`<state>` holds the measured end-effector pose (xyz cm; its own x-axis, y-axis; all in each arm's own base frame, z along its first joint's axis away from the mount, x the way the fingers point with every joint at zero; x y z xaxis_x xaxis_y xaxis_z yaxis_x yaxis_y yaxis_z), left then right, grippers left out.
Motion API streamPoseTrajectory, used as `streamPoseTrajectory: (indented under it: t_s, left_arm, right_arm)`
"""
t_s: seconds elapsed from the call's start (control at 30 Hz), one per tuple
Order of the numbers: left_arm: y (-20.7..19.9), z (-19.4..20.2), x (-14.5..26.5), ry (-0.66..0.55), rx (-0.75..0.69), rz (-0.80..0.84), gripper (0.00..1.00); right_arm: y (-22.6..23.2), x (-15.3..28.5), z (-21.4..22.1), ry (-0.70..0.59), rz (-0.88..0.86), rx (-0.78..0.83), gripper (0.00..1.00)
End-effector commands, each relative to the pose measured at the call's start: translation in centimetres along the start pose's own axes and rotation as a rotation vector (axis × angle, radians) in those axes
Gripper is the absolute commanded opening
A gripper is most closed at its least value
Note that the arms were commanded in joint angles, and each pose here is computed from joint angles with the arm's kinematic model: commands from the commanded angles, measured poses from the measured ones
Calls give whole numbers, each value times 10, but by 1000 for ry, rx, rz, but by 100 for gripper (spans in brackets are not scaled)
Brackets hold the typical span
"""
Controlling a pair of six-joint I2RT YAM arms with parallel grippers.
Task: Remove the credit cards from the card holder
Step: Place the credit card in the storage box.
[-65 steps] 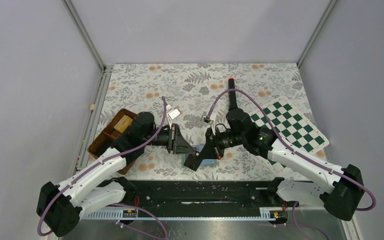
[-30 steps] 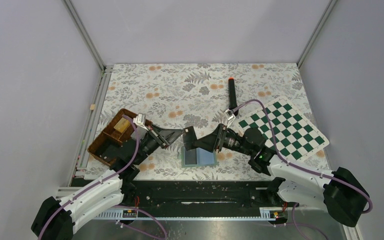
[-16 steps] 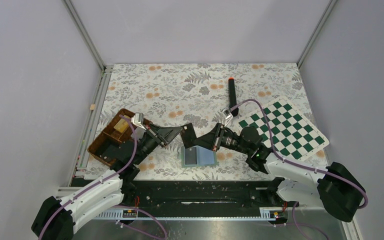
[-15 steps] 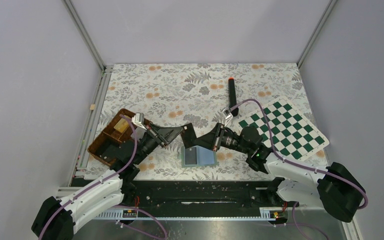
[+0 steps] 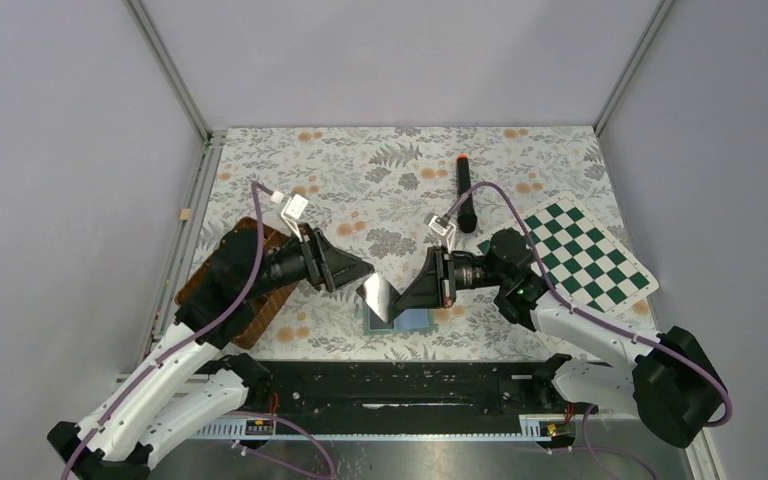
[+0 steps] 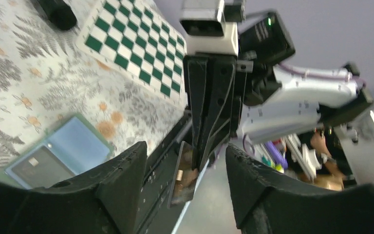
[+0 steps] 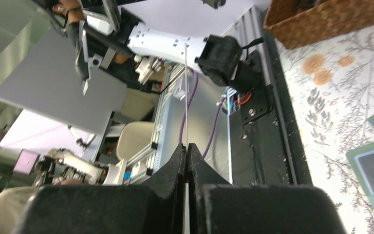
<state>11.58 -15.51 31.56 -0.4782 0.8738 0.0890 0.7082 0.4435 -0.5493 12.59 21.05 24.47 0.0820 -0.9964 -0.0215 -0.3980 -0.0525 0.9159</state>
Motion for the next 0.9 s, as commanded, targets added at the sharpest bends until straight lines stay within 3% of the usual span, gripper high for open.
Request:
streamPoseTrajectory:
  t_s: [0.0,0.3,0.5,0.57,0.63,0.77,0.87]
  left_arm:
    - [-6,14,8,240,-50,152,56]
    - [-13,13,10,293,-37,244,32]
    - [-12,13,6,297,-16,269,4]
    - [-11,14,4,290,-9,269,0]
    - [-8,14,2,264,-9,229,0]
    - [2,10,2,194,13,122,0]
    - [13,2,4,125,55,1,0]
  right_arm:
    - [18,3,-2,157,-117,92,0]
    - [15,5,2,163,-119,92,0]
    - [15,5,2,168,-117,85,2]
    - [14,4,2,160,-113,80,5]
    - [13,4,2,143,-102,69,21]
    - [18,4,-1,29,-70,89,69]
    - [25,12,1,-108,-4,125,78]
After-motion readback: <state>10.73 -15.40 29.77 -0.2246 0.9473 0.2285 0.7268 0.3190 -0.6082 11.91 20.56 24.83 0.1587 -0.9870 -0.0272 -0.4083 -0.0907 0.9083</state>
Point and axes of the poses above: each gripper's point midway between its finger pads, its own x axis back along the fingers, its own y axis along the line the jaws close on, z = x × y, the point moved 10 cm from there along x, back along the fingers, and after that the axes turned 14 degrees about -x, right-handed, at the moved point
